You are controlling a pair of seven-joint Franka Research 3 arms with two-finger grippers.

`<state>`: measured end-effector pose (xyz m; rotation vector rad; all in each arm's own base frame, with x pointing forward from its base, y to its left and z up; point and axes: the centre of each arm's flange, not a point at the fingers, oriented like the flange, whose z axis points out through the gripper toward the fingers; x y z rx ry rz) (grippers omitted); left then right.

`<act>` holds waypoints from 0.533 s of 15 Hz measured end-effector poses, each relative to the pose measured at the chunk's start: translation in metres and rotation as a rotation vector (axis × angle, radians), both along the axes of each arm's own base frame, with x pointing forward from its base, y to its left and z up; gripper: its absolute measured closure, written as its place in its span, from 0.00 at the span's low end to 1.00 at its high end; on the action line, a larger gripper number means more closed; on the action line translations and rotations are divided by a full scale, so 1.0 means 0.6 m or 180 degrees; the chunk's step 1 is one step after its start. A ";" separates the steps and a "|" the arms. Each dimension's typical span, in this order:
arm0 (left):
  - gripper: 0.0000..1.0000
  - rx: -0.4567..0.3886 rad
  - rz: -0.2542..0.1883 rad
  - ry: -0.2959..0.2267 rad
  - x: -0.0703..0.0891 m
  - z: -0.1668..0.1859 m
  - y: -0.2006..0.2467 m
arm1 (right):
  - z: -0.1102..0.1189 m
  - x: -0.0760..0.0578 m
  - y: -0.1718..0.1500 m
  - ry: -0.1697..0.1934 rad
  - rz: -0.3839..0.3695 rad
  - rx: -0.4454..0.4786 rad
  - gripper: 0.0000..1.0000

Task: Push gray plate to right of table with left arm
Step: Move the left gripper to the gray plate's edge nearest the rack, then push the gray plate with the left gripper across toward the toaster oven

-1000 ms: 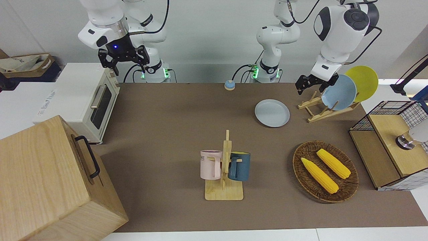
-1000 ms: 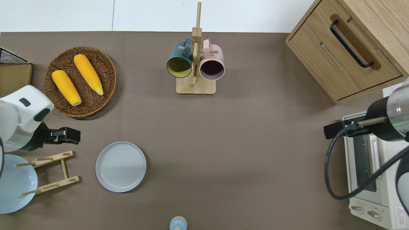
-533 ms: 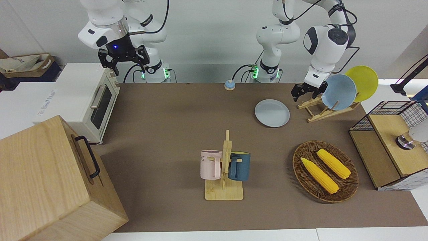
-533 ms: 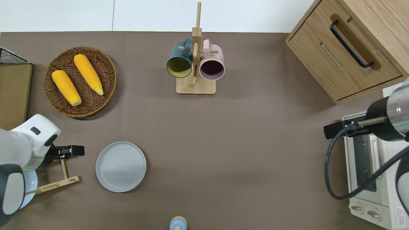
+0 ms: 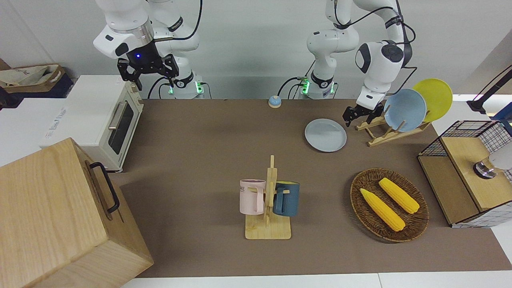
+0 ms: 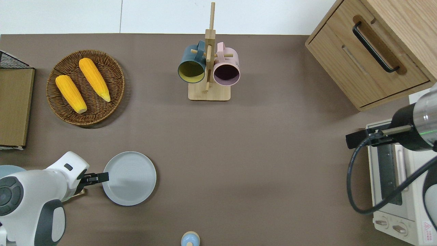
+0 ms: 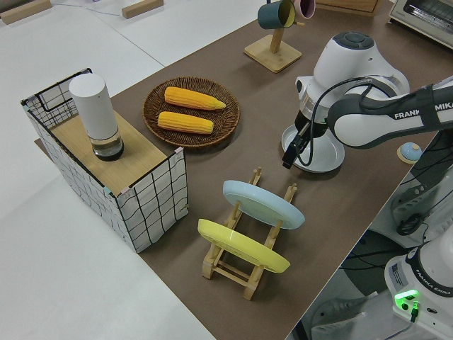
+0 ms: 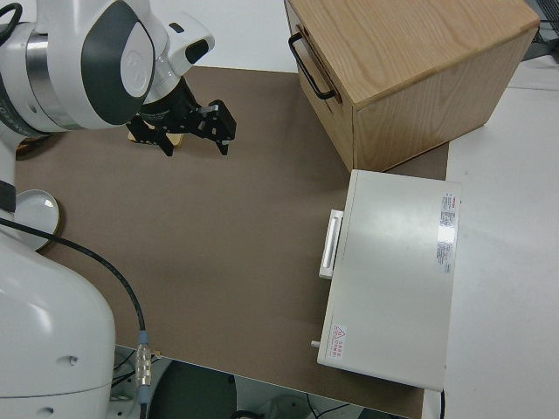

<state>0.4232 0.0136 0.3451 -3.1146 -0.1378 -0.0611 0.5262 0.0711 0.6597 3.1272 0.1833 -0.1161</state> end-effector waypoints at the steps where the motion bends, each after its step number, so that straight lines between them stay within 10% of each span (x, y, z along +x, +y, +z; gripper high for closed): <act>1: 0.00 -0.0003 -0.0002 0.0010 0.002 -0.010 0.000 | 0.000 0.000 0.000 0.0000 0.0000 0.0000 0.01; 5: 0.01 -0.0024 -0.0010 0.0099 0.010 -0.066 -0.001 | 0.000 0.000 0.000 0.0000 0.0000 0.0000 0.01; 8: 0.39 -0.0061 0.0030 0.0184 0.010 -0.082 -0.004 | 0.000 0.000 0.000 0.0000 0.0000 0.0000 0.01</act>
